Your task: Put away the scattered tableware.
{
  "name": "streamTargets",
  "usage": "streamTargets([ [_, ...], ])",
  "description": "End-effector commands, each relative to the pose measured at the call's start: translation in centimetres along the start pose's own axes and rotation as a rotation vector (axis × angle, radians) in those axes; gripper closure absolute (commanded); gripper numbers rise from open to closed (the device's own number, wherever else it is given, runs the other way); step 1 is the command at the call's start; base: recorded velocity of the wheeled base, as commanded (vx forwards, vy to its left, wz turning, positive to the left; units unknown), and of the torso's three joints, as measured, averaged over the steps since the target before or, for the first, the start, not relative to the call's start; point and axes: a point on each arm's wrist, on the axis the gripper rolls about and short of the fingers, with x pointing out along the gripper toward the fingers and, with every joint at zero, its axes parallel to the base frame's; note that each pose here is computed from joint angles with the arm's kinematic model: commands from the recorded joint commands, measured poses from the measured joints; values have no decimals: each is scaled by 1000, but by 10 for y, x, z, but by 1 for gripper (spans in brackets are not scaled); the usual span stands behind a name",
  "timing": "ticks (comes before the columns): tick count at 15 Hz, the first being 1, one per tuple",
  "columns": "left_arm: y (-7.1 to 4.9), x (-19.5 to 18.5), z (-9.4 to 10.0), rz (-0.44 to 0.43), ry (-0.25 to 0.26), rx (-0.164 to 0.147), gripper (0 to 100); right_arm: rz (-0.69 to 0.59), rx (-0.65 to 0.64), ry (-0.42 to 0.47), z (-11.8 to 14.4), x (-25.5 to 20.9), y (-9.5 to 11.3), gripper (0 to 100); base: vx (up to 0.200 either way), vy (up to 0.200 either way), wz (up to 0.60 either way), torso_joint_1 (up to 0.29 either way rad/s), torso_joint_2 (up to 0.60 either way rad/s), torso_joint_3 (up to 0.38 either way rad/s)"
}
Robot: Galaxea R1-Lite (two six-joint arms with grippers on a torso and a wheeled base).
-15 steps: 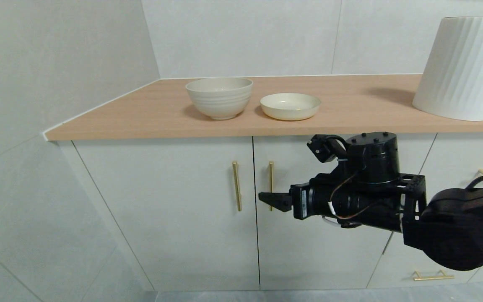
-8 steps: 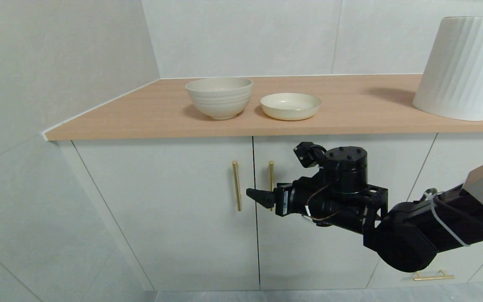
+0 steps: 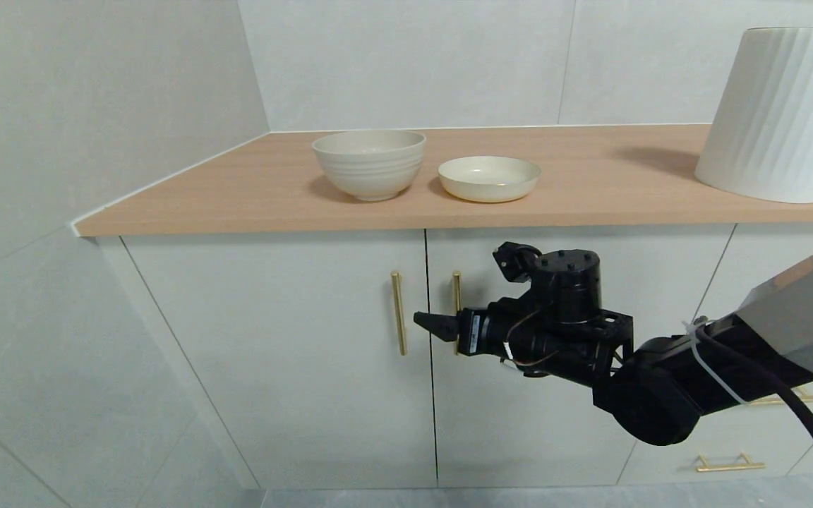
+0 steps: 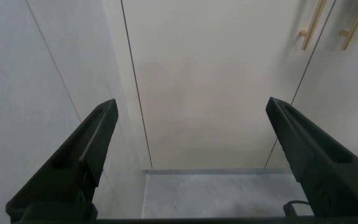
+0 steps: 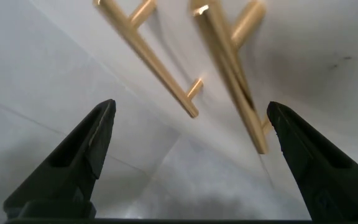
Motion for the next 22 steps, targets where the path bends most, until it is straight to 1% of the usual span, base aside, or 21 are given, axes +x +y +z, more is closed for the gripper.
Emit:
streamTargets([
  [1, 0, 0, 0, 0, 1, 0, 0, 15, 8, -28, 3, 3, 2, 0, 0, 0, 0, 0, 0, 0],
  [7, 0, 0, 0, 1, 1, 0, 0, 26, 27, -29, -5, 10, -1, 0, 0, 0, 0, 0, 0, 0],
  [10, 0, 0, 0, 1, 2, 0, 0, 62, 72, -70, 1, 8, 4, 0, 0, 0, 0, 0, 0, 0],
  [12, 0, 0, 0, 1, 1, 0, 0, 97, 69, -82, 4, 6, 6, 0, 0, 0, 0, 0, 0, 0],
  [14, 0, 0, 0, 0, 2, 0, 0, 98, 71, -82, 4, 5, 7, 0, 0, 0, 0, 0, 0, 0],
  [17, 0, 0, 0, 1, 2, 0, 0, 121, 94, -66, 2, 0, 13, 0, 0, 0, 0, 0, 0, 0],
  [20, 0, 0, 0, 1, 1, 0, 0, 164, 105, -29, 1, -8, 15, 0, 0, 0, 0, 0, 0, 0],
  [22, 0, 0, 0, 0, 2, 0, 0, 173, 105, -22, 1, -14, 17, 0, 0, 0, 0, 0, 0, 0],
])
